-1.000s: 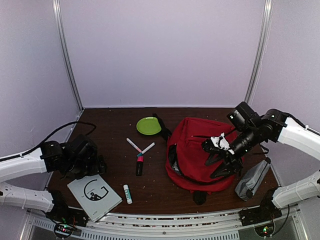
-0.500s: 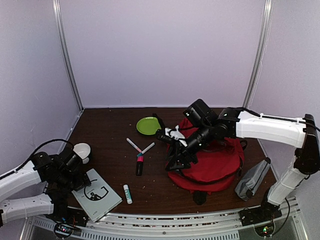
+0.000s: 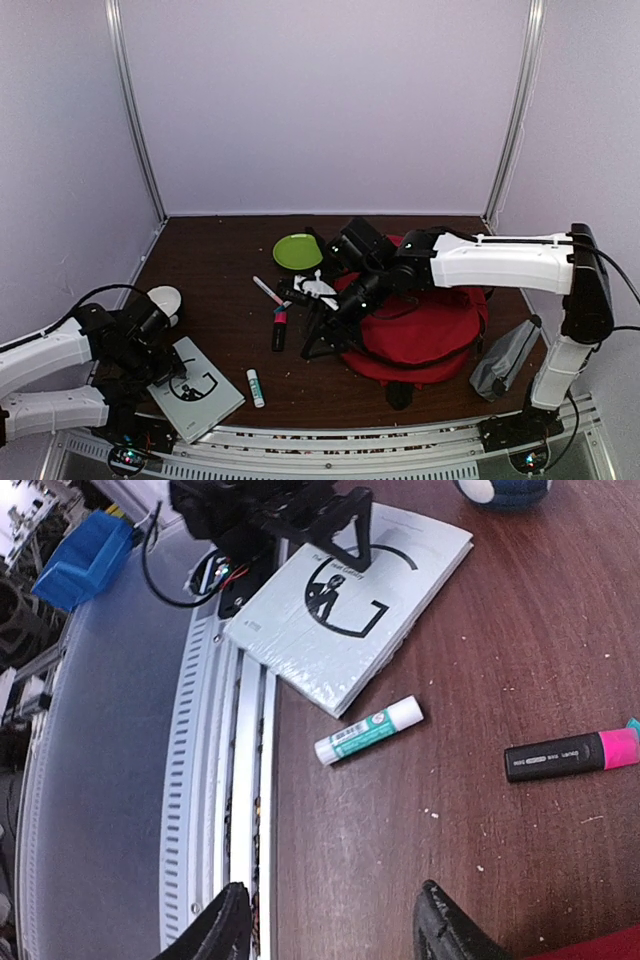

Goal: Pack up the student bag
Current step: Move the book to the center of the board.

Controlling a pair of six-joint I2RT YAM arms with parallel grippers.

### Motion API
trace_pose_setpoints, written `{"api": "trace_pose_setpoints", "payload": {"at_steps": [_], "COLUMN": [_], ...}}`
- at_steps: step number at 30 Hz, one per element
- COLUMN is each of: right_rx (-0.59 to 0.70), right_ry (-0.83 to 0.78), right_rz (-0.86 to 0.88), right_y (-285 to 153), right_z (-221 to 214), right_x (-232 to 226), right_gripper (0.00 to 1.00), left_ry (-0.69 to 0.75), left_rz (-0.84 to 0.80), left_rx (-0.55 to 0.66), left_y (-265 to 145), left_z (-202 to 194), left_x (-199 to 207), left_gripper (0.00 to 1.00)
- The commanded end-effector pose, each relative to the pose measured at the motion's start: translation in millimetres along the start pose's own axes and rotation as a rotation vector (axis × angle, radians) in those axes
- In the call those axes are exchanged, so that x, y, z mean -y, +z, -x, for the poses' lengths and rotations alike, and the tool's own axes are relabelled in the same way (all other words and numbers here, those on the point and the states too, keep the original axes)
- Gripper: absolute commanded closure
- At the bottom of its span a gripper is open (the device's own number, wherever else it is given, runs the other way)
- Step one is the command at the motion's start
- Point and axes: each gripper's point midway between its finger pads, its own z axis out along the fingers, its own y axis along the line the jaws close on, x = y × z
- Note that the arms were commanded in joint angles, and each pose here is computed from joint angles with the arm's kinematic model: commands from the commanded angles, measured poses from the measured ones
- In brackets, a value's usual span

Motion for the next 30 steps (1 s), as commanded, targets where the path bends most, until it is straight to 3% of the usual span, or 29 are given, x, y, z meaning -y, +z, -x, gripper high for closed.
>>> {"api": "trace_pose_setpoints", "payload": {"at_steps": [1, 8, 13, 19, 30], "right_rx": [0.09, 0.102, 0.083, 0.053, -0.036], "right_ry": [0.166, 0.245, 0.327, 0.348, 0.47], "right_rz": [-0.028, 0.003, 0.001, -0.035, -0.097], "right_y": [21, 70, 95, 93, 73], "right_z": [30, 47, 43, 27, -2], "right_x": [24, 37, 54, 67, 97], "right_gripper": [0.45, 0.45, 0.47, 0.47, 0.44], "left_ry": [-0.017, 0.073, 0.222, 0.29, 0.388], "left_rz": [-0.1, -0.168, -0.242, -0.315, -0.434], "left_rx": [-0.002, 0.029, 0.032, 0.034, -0.033], "left_y": [20, 28, 34, 33, 39], "left_z": [0, 11, 16, 17, -15], "left_x": [16, 48, 87, 125, 179], "left_gripper": [0.07, 0.08, 0.12, 0.14, 0.21]}}
